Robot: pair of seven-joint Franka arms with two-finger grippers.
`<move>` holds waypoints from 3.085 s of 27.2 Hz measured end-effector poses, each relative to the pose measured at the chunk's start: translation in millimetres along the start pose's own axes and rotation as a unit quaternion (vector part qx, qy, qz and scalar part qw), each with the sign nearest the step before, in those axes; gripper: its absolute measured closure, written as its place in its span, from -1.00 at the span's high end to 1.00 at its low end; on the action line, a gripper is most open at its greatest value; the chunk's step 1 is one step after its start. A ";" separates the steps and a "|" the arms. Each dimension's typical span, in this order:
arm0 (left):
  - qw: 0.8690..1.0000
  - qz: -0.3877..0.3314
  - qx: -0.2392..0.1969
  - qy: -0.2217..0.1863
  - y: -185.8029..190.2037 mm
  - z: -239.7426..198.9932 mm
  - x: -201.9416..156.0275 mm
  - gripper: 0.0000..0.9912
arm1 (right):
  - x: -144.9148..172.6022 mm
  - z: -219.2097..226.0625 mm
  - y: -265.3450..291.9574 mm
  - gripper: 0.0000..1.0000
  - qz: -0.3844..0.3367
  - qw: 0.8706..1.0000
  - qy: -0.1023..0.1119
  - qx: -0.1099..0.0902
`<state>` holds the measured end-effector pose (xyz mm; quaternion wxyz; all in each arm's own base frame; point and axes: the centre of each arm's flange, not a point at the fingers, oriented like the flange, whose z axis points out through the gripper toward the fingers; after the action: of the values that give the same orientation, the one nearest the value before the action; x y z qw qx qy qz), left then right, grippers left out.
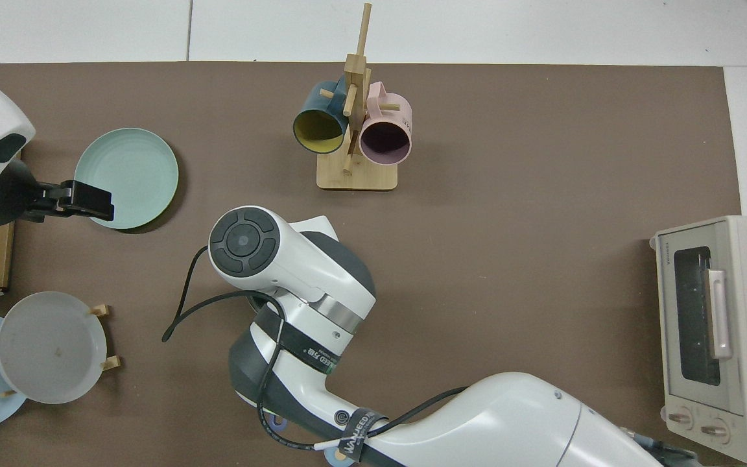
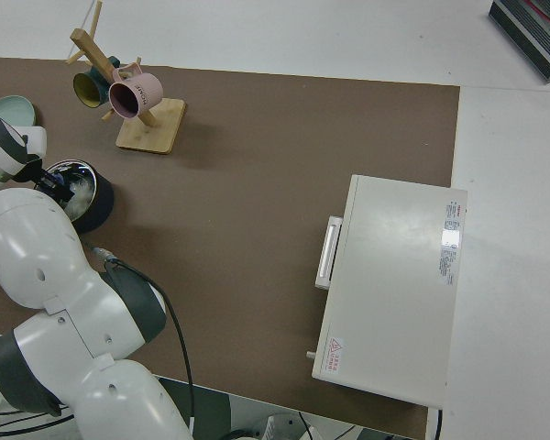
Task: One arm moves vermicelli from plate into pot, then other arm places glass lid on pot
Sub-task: 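Lower the glass lid onto the saucepan with the right gripper, then release the lid and lift the right gripper away from the pot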
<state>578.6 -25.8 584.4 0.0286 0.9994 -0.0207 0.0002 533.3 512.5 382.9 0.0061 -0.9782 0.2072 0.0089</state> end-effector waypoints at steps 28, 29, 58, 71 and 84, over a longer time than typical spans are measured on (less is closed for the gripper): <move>1.000 0.000 0.000 0.000 0.0 -0.2 -0.1 1.00 | 4.1 4.5 0.1 -0.02 0.023 1.000 0.000 0.001; 1.000 0.000 0.000 0.000 0.0 -0.2 -0.1 1.00 | 4.2 3.8 -0.1 0.01 0.023 1.000 0.000 0.001; 1.000 0.000 0.000 0.000 0.0 -0.2 -0.1 1.00 | 5.2 -117.9 40.7 1.00 -0.131 0.991 0.012 -0.011; 1.000 -0.001 0.000 0.000 -1.6 -0.3 -0.1 1.00 | 106.9 -188.6 131.6 1.00 -0.181 0.983 0.013 0.005; 1.000 -0.001 0.000 0.000 -1.7 -0.3 -0.1 1.00 | 218.2 -242.6 279.5 1.00 -0.256 0.966 0.032 -0.011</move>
<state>578.5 -24.1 584.7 0.0285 0.9994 -0.0193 0.0003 622.9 164.8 618.7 -0.0098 -0.9985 -0.0499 -0.0223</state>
